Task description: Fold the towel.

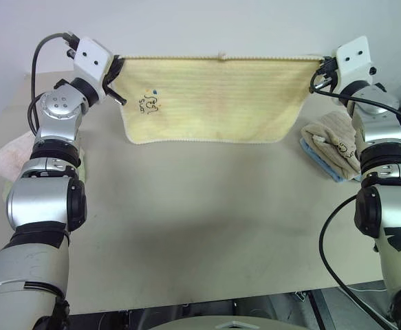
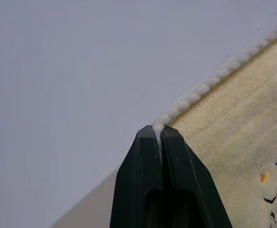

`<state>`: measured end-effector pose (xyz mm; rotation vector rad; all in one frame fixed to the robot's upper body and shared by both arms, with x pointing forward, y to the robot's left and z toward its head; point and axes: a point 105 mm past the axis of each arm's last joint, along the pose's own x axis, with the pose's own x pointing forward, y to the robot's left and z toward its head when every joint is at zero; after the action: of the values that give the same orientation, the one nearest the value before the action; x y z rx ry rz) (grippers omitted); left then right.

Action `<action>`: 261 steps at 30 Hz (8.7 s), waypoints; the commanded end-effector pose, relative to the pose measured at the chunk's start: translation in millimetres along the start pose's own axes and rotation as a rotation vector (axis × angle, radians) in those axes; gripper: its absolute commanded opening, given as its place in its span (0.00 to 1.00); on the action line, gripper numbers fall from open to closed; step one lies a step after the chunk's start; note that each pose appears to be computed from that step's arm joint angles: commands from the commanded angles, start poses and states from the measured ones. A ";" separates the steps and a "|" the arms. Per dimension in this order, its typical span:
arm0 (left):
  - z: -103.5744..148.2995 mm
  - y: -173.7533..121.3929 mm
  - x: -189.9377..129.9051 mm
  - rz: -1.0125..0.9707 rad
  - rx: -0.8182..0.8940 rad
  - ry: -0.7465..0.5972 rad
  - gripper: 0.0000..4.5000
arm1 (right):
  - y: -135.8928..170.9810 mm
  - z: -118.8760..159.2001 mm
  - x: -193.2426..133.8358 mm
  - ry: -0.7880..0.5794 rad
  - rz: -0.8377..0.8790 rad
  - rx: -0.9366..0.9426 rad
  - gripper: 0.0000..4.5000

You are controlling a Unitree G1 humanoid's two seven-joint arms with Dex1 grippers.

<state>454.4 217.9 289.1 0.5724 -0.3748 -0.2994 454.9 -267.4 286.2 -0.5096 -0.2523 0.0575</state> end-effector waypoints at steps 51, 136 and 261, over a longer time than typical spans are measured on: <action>-36.7 -80.6 -282.0 -0.991 -0.640 0.268 0.00 | 38.7 -35.0 -220.2 0.312 1.296 0.255 0.02; -22.5 -80.6 -199.9 -0.819 -0.127 -0.192 1.00 | 67.6 -63.7 -188.9 0.457 0.475 1.005 0.99; -43.4 -108.8 -180.9 -0.799 -0.294 -0.177 1.00 | 209.2 19.1 -148.3 0.182 0.971 0.613 0.95</action>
<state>291.8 222.8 139.6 0.3736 -0.2258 -1.1484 305.7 -86.1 159.6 0.0407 0.2679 1.0069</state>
